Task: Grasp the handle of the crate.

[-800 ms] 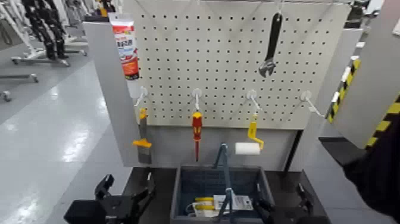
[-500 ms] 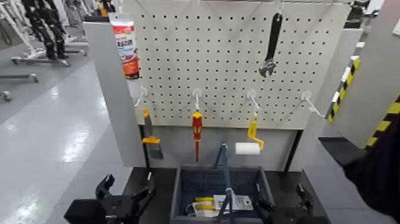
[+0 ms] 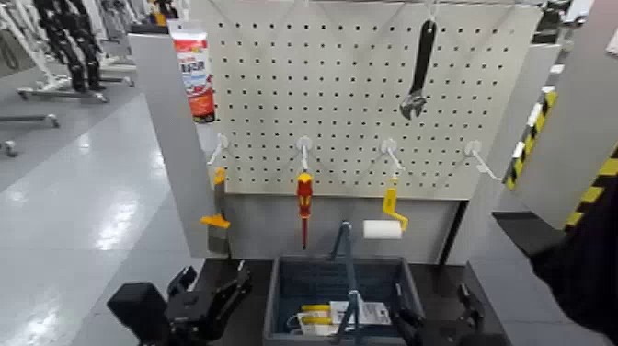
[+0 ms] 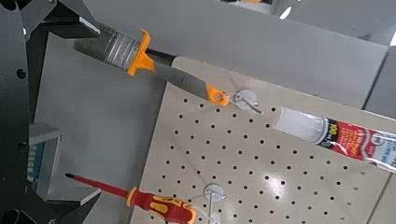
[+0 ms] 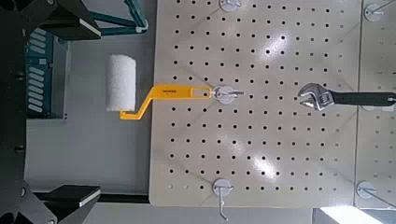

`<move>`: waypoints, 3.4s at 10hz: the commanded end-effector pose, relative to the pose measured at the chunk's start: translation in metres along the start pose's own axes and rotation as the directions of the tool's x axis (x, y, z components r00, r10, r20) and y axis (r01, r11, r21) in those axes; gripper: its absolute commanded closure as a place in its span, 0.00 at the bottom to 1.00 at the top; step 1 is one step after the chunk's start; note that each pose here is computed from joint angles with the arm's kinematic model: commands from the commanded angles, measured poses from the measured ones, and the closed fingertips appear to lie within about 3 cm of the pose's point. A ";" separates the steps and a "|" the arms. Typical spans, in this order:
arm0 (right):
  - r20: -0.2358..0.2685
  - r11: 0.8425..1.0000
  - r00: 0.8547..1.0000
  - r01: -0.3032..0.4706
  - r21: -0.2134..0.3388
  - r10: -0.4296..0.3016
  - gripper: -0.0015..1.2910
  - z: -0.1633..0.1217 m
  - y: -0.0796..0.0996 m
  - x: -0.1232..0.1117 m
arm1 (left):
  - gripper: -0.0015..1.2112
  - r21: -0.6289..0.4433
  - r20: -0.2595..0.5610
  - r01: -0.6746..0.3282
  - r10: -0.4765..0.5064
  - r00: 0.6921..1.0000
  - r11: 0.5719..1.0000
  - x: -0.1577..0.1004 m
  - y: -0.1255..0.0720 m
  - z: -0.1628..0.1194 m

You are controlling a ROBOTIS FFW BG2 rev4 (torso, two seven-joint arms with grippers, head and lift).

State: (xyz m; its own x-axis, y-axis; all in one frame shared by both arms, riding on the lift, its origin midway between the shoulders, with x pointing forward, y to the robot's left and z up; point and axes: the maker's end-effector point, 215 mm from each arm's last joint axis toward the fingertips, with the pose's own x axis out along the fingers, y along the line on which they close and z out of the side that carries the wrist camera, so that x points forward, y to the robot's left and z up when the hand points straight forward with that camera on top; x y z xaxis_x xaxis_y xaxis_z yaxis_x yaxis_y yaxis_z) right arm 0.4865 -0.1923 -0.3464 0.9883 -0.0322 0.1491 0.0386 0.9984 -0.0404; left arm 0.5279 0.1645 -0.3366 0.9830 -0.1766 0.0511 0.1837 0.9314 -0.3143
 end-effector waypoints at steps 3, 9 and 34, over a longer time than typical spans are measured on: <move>-0.001 1.000 1.000 -0.004 0.002 0.004 0.10 0.000 0.002 0.001 | 0.10 -0.306 -0.156 0.178 -0.234 0.960 0.935 0.041 -0.056 -0.013; 0.000 1.000 1.000 -0.010 0.010 0.010 0.10 0.000 0.008 0.002 | 0.09 -0.671 -0.249 0.226 -0.502 0.828 0.706 0.053 -0.132 -0.029; 0.022 0.999 0.999 -0.028 0.033 0.027 0.10 0.004 0.016 0.007 | 0.95 -0.969 -0.187 0.048 -0.841 0.508 0.244 0.043 -0.235 -0.070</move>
State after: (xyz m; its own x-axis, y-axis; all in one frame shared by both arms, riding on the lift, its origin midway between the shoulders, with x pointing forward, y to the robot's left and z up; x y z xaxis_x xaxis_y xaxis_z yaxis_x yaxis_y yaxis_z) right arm 0.4933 -0.1761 -0.3426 0.9855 -0.0041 0.1697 0.0061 0.9999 -0.0115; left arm 0.5270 -0.0835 -0.3263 0.3422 -0.9329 0.1121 0.0869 -0.0873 -0.9924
